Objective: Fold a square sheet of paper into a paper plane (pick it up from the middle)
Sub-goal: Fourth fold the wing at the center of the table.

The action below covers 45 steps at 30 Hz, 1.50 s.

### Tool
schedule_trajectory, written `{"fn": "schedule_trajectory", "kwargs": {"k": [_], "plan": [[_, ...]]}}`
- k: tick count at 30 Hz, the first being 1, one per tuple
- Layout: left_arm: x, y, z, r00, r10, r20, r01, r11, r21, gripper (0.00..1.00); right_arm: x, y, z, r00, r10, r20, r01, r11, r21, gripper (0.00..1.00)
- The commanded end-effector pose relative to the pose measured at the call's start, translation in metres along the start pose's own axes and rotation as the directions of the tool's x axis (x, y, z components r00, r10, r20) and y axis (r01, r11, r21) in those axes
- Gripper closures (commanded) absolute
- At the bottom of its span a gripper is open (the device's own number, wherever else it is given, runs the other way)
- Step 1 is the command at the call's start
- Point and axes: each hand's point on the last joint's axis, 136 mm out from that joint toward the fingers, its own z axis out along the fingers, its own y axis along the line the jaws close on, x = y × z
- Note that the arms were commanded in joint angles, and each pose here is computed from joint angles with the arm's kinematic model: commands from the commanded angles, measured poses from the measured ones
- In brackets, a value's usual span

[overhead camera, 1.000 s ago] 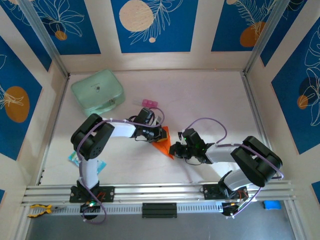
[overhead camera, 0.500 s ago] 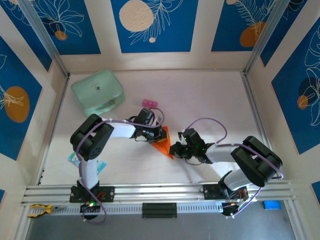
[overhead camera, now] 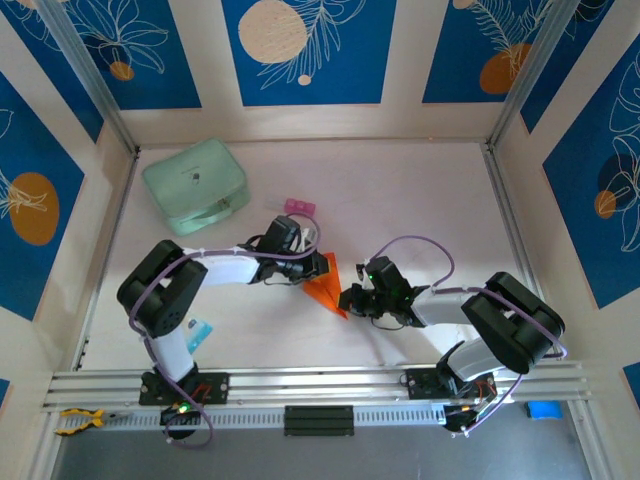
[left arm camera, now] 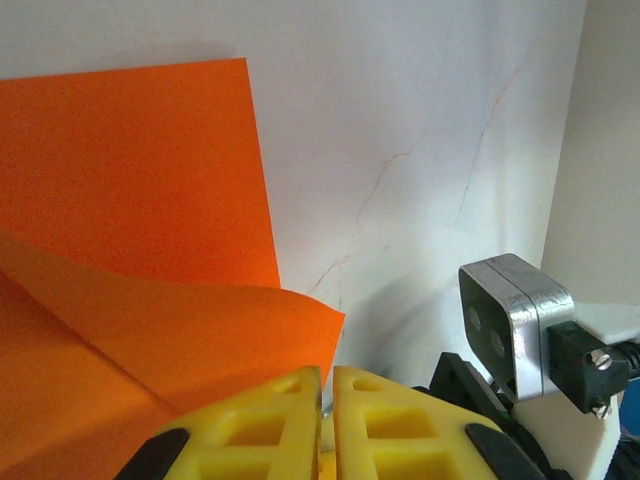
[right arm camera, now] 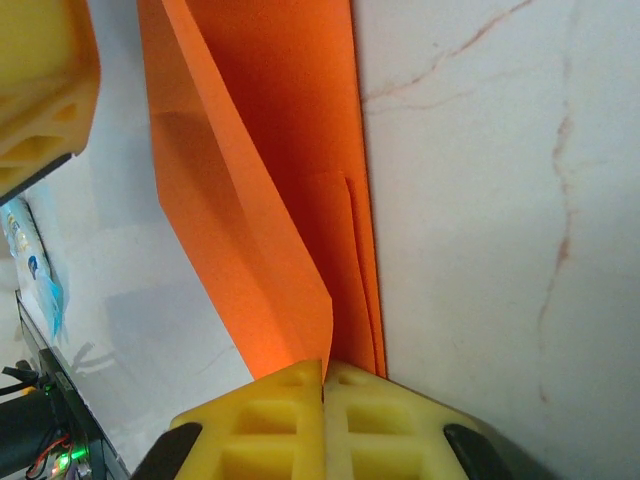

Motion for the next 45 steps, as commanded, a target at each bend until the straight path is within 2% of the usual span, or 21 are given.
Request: {"fn": "schedule_trajectory", "kwargs": {"k": [1, 6, 21, 45], "plan": [[0.011, -0.003, 0.011, 0.999, 0.000, -0.044, 0.001, 1.000, 0.020, 0.88, 0.017, -0.023, 0.001, 0.997, 0.050, -0.059, -0.046, 0.997, 0.067, 0.95], [0.013, -0.002, 0.019, 0.998, -0.005, -0.070, 0.006, 1.000, 0.016, 0.88, 0.017, -0.023, 0.001, 0.997, 0.051, -0.060, -0.047, 0.997, 0.068, 0.95], [0.008, 0.023, 0.029, 0.997, -0.020, -0.070, 0.012, 0.994, -0.110, 0.89, 0.018, -0.024, 0.001, 0.996, 0.055, -0.072, -0.050, 0.996, 0.070, 0.95], [0.008, 0.045, 0.029, 0.997, -0.029, -0.067, 0.017, 0.984, -0.178, 0.91, 0.018, -0.020, 0.001, 0.995, 0.060, -0.083, -0.055, 0.997, 0.053, 0.94]]}}
